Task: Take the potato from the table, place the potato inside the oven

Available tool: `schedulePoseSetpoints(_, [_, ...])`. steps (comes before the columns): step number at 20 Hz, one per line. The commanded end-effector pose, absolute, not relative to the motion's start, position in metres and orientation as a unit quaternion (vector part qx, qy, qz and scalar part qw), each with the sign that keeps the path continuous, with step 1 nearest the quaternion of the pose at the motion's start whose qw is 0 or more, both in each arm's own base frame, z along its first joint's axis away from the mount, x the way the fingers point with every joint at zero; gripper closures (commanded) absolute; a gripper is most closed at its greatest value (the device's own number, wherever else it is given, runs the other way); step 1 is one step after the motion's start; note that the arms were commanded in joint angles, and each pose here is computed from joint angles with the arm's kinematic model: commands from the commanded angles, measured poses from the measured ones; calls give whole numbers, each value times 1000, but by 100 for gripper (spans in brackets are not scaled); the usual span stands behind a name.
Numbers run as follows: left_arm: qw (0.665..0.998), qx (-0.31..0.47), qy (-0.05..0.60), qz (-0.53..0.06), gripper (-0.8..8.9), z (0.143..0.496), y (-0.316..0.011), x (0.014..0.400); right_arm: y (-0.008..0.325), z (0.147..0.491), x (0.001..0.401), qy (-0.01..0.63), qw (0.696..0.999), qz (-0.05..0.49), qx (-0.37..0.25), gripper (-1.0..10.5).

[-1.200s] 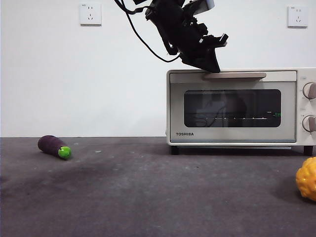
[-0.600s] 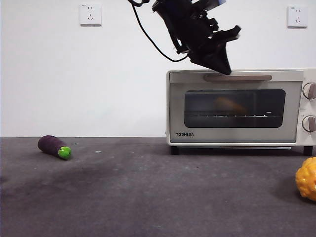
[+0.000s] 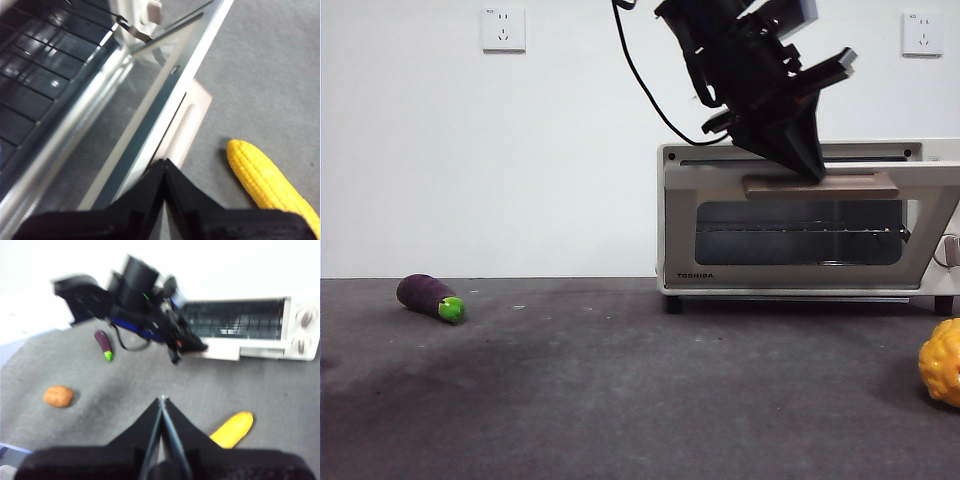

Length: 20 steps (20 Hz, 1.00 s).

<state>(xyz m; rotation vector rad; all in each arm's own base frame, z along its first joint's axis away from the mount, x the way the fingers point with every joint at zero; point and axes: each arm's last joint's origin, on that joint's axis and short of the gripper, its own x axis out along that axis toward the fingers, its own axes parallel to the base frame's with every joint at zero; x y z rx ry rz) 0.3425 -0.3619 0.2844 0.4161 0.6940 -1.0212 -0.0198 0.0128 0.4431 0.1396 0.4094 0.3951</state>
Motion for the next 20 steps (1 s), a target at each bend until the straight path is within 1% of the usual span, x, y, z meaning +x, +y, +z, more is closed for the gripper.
schedulePoseSetpoints(1, [792, 186, 357, -459, 822, 263, -366, 344, 13, 452, -34, 179, 962, 200, 58, 946])
schedulePoseSetpoints(9, [790, 163, 384, -449, 822, 262, -370, 337, 14, 470, -59, 129, 968, 204, 71, 946])
schedulePoseSetpoints(16, [782, 151, 417, -438, 822, 252, -374, 333, 15, 473, -65, 120, 966, 215, 78, 946])
schedulePoseSetpoints(20, [779, 153, 417, -442, 822, 252, -378, 328, 15, 473, -65, 120, 965, 221, 78, 946])
